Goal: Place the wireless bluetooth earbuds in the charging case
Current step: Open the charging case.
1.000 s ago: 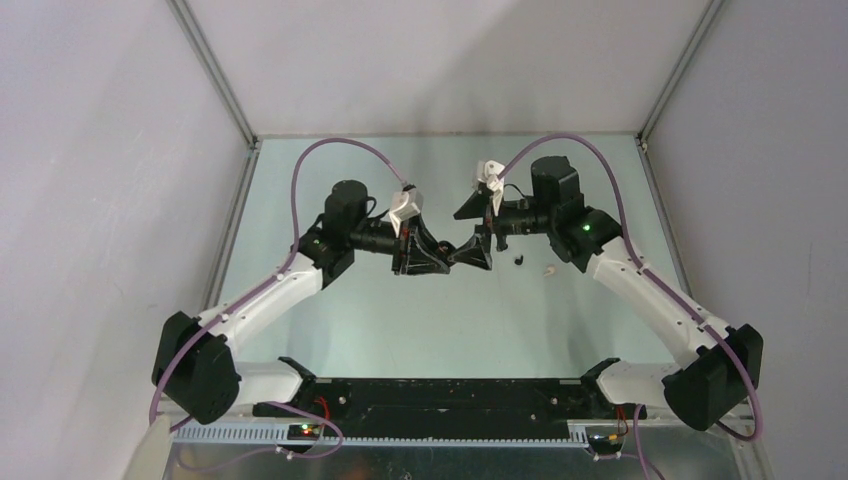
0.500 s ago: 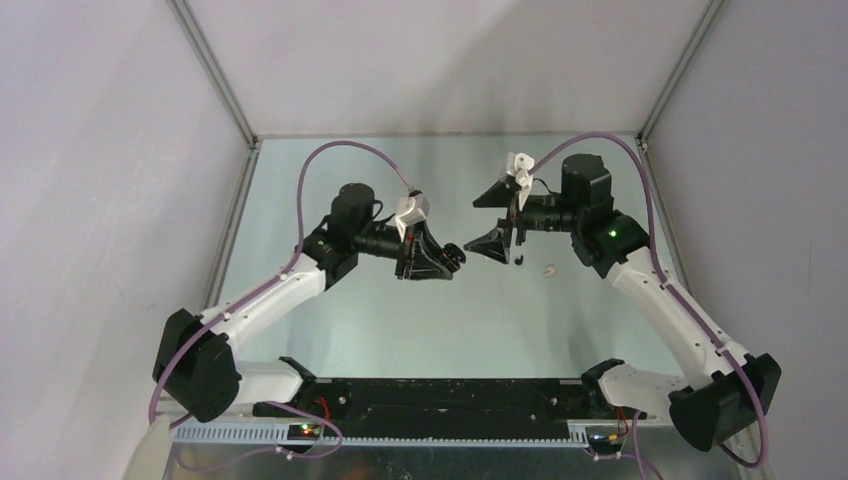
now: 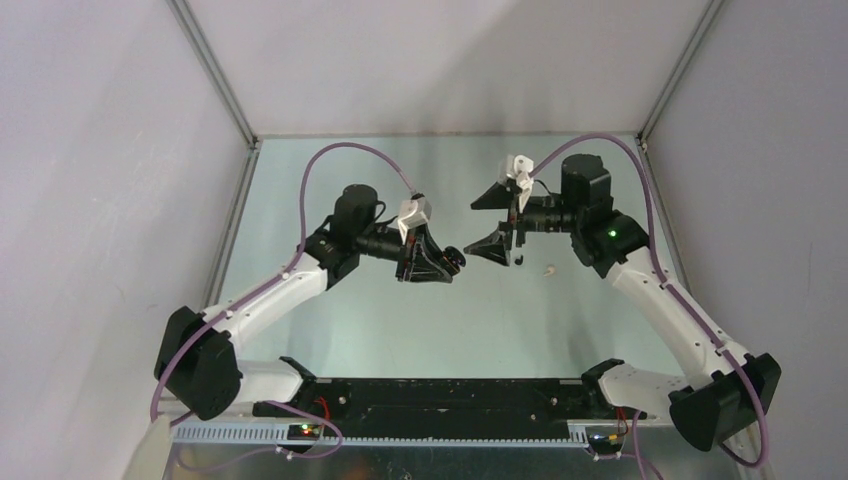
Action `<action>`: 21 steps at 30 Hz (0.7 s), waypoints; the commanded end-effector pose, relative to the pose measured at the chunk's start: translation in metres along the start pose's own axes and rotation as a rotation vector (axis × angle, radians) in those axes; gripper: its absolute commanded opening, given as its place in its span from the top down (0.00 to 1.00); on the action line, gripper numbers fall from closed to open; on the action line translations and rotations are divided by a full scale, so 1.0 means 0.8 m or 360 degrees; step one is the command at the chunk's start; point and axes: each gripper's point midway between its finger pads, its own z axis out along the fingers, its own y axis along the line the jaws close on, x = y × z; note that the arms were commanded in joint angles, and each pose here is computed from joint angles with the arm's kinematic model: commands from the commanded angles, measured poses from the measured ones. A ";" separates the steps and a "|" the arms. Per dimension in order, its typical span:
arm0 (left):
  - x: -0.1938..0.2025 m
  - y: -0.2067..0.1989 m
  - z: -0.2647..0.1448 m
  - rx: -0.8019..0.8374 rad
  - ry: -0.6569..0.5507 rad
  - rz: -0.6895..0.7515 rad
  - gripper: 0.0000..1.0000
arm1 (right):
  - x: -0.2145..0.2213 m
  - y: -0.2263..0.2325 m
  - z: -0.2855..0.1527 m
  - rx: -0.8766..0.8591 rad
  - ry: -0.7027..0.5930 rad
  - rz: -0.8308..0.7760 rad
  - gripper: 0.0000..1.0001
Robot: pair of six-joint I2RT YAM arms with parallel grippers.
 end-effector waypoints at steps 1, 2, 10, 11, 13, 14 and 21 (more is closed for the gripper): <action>-0.013 -0.007 0.002 0.0048 -0.0010 0.0107 1.00 | 0.010 0.006 0.018 -0.0051 0.0044 -0.0051 0.01; -0.012 -0.008 0.001 0.0047 -0.0001 0.0094 1.00 | 0.013 0.010 0.022 -0.0062 0.0058 -0.0053 0.01; -0.011 -0.014 -0.001 0.0071 0.0016 0.0086 1.00 | 0.038 0.000 0.039 -0.0003 0.0177 -0.0113 0.01; -0.011 -0.014 -0.001 0.0073 0.0017 0.0086 1.00 | 0.042 -0.002 0.041 0.0011 0.0195 -0.0113 0.01; -0.011 -0.016 -0.001 0.0083 0.0018 0.0090 1.00 | 0.046 -0.007 0.042 0.0036 0.0216 -0.0123 0.01; -0.011 -0.016 -0.001 0.0084 0.0018 0.0093 1.00 | 0.047 -0.009 0.043 0.0047 0.0222 -0.0128 0.01; -0.012 -0.020 -0.003 0.0098 0.0021 0.0109 1.00 | 0.050 -0.029 0.039 0.0173 0.0258 -0.0164 0.01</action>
